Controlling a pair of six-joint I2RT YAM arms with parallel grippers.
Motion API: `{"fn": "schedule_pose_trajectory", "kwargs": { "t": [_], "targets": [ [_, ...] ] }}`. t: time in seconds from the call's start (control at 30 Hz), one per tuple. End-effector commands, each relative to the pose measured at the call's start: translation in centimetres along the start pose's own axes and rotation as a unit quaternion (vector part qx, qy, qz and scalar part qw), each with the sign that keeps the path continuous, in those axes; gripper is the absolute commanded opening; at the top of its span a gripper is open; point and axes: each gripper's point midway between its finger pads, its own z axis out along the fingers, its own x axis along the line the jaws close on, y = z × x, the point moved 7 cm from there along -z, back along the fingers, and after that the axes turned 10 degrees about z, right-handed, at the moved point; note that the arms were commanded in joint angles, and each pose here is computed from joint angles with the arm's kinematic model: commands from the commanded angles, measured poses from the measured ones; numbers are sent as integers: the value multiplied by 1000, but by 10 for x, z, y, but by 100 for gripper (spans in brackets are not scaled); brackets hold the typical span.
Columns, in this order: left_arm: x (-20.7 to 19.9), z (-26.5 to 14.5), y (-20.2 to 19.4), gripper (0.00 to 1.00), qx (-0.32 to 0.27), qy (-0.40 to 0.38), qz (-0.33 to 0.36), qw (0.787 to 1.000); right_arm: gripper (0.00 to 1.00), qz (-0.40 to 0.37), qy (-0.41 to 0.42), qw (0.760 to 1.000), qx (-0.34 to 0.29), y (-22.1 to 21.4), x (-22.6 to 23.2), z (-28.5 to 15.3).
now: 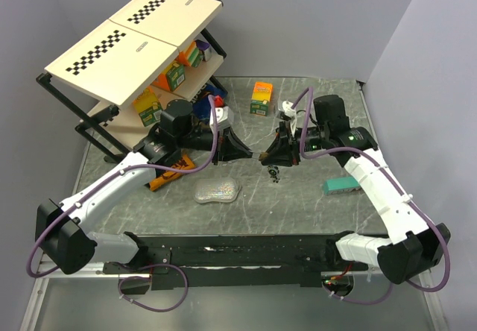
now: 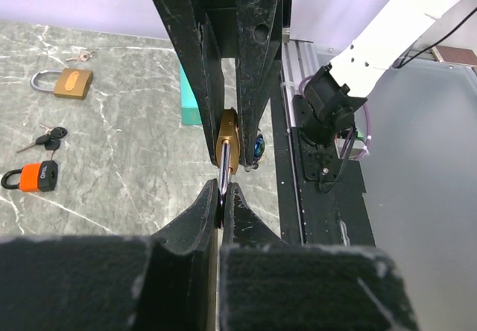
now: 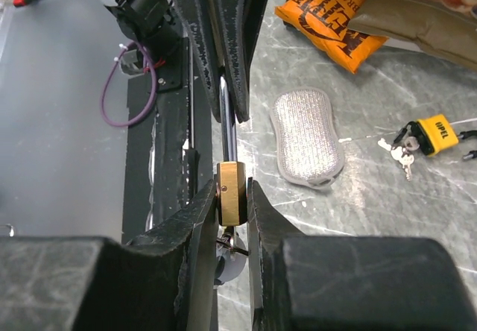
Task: Lock with the key
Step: Lock the lock.
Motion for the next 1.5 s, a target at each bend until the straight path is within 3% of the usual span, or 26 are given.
{"fn": "schedule_pose_trajectory", "kwargs": {
  "t": [0.0, 0.2, 0.23, 0.3, 0.33, 0.43, 0.83, 1.17, 1.33, 1.47],
  "targets": [
    [-23, 28, -3, 1, -12, -80, 16, 997, 0, -111, 75, 989, -62, 46, 11, 16],
    [3, 4, -2, 1, -16, -45, -4, 999, 0, -88, 49, 994, -36, 29, 6, 9],
    [8, 0, 2, 1, -17, -38, 0, 999, 15, -83, 47, 995, -32, 26, 5, 7],
    [16, -11, 2, 1, -10, -22, 5, 1000, 34, -47, 33, 998, -22, 18, 0, -2],
    [18, -14, 5, 1, -8, -19, 18, 1000, 50, -42, 28, 998, -21, 16, -3, -5],
    [21, -23, 6, 1, -1, -12, 28, 1000, 60, -27, 1, 1000, -14, 7, -9, -18],
    [15, -29, 16, 1, -18, -12, 23, 999, 60, -25, -33, 999, -8, 2, -19, -23],
    [10, -29, 16, 1, -22, -15, 2, 1000, 53, -39, -23, 999, 3, 7, -21, -7],
    [11, -30, 15, 1, -21, -10, 0, 1000, 42, -40, -26, 999, 1, 7, -21, -5],
    [11, -30, 16, 1, -26, -7, 5, 1000, 28, -39, -30, 999, 4, 5, -23, -4]
  ]
}}
